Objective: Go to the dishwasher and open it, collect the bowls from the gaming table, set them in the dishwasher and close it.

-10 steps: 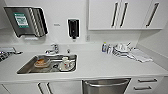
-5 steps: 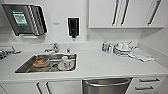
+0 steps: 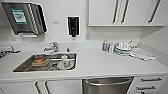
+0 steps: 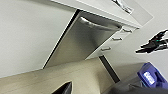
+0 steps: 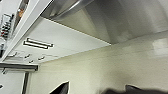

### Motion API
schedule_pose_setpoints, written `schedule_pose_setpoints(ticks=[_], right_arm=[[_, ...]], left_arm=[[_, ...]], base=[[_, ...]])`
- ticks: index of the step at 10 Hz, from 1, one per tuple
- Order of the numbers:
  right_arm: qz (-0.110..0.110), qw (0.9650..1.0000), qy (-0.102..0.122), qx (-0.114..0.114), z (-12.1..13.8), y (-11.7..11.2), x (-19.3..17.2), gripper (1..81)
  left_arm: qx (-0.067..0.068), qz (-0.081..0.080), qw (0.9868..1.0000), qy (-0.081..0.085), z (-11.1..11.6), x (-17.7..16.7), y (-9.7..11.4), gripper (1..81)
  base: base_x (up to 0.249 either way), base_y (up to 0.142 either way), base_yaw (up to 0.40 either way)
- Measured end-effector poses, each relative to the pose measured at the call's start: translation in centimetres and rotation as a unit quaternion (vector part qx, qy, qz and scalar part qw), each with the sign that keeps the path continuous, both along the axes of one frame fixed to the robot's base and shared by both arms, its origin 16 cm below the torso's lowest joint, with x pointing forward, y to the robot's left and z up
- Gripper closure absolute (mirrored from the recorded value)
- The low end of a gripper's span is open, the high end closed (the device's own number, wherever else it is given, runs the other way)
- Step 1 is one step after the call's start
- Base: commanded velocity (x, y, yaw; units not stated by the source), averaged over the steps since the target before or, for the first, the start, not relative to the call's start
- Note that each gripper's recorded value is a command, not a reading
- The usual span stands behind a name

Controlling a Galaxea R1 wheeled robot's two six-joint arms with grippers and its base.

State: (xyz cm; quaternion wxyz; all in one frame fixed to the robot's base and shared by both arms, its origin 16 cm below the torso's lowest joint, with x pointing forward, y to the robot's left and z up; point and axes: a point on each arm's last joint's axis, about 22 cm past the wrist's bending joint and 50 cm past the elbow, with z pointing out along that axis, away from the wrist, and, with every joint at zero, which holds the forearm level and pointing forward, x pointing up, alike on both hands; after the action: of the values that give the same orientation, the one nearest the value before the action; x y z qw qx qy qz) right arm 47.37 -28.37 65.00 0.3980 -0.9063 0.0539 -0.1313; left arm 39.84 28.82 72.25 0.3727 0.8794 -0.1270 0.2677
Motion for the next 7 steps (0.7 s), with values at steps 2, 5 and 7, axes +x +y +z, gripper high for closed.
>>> schedule_pose_setpoints(ticks=[2, 5, 7], right_arm=[[0.003, 1.0, 0.0, 0.007, -0.3, 0.9, 1.8, 1.0], [-0.009, 0.9997, 0.003, 0.025, 1.1, 2.4, 4.5, 1.0], [-0.02, 0.9989, 0.015, 0.041, 2.5, 3.9, 6.7, 1.0]], left_arm=[[0.003, 0.002, 1.0, 0.004, -1.7, 0.4, 0.3, 1.0], [0.006, 0.003, 1.0, -0.005, -3.4, 0.8, 0.6, 1.0], [0.006, 0.003, 1.0, -0.005, -3.6, 0.9, 0.5, 1.0]], base=[[0.0, 0.0, 0.0], [0.0, 0.0, 0.0], [0.0, 0.0, 0.0]])
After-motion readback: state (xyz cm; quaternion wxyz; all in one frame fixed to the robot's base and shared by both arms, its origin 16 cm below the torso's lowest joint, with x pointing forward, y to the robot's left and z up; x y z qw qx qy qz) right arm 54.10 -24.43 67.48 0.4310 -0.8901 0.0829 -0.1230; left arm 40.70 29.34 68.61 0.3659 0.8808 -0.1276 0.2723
